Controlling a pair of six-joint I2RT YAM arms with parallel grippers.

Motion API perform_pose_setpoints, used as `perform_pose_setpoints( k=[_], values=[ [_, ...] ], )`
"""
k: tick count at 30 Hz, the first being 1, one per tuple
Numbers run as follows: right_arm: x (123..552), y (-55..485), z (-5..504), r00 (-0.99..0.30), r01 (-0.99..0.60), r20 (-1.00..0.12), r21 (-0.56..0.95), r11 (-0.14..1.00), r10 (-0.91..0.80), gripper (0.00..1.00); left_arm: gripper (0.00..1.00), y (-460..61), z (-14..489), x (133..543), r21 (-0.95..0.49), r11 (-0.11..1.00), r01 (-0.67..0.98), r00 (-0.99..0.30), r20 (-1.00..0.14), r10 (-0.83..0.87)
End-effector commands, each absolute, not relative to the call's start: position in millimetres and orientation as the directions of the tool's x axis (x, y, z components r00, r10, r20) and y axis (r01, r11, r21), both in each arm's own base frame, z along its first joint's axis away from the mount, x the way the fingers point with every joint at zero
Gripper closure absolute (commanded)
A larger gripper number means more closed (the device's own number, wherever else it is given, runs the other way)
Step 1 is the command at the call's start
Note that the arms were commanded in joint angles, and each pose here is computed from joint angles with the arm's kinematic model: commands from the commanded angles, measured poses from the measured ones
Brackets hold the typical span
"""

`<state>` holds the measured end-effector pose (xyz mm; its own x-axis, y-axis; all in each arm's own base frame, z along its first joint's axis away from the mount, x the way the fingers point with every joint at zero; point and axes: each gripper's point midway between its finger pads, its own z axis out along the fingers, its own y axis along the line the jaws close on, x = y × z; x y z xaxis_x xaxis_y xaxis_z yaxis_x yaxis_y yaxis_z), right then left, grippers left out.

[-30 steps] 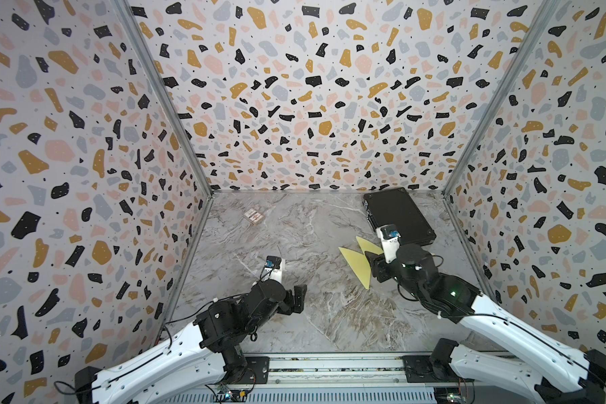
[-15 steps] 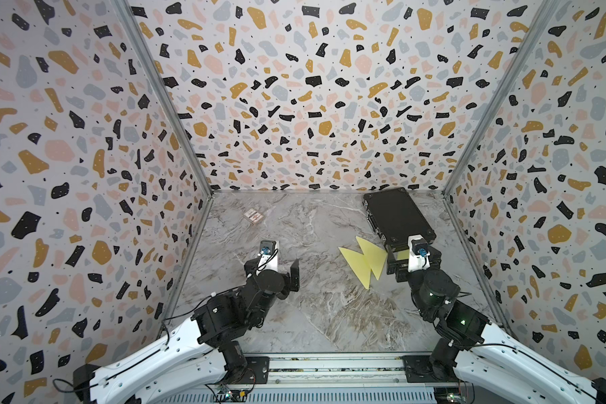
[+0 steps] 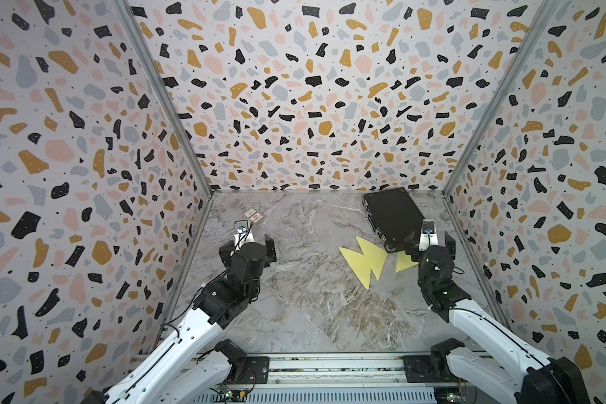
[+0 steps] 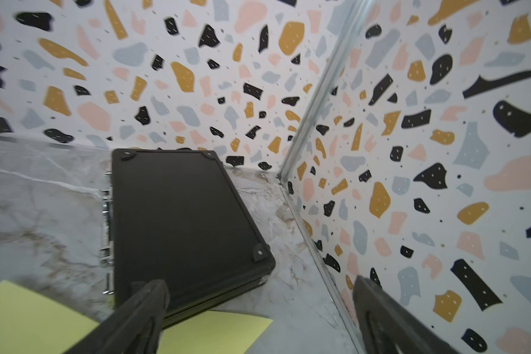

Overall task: Fold the square paper diagonally
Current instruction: Reset both arms

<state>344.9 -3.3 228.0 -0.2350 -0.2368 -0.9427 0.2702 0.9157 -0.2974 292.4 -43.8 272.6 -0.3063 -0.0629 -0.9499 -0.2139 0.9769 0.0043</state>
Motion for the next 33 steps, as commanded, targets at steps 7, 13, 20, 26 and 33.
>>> perform_pose_setpoints(
  k=[7, 13, 20, 26, 33],
  values=[
    [362, -30, 173, -0.369, 0.227, -0.925, -0.189, 0.955, -0.096, 0.01, 0.01, 12, 199, 349, 0.004, 0.949, -0.316, -0.388, -0.913, -0.126],
    [366, -26, 141, -0.42, 0.203, -0.905, -0.173, 0.964, -0.074, 0.01, 0.01, 19, 178, 373, 0.134, 0.961, -0.242, -0.414, -0.91, 0.022],
    [371, -25, 120, -0.409, 0.19, -0.907, -0.189, 0.963, -0.098, 0.01, 0.01, 3, 137, 391, 0.173, 0.977, -0.126, -0.454, -0.886, 0.099],
    [376, -18, 109, -0.377, 0.156, -0.92, -0.175, 0.972, -0.105, 0.01, 0.01, 13, 108, 396, 0.189, 0.966, -0.179, -0.501, -0.862, 0.076],
    [382, -4, 92, -0.372, 0.068, -0.918, -0.174, 0.982, -0.137, 0.01, 0.01, 14, 111, 377, 0.134, 0.972, -0.194, -0.371, -0.927, 0.054]
  ],
)
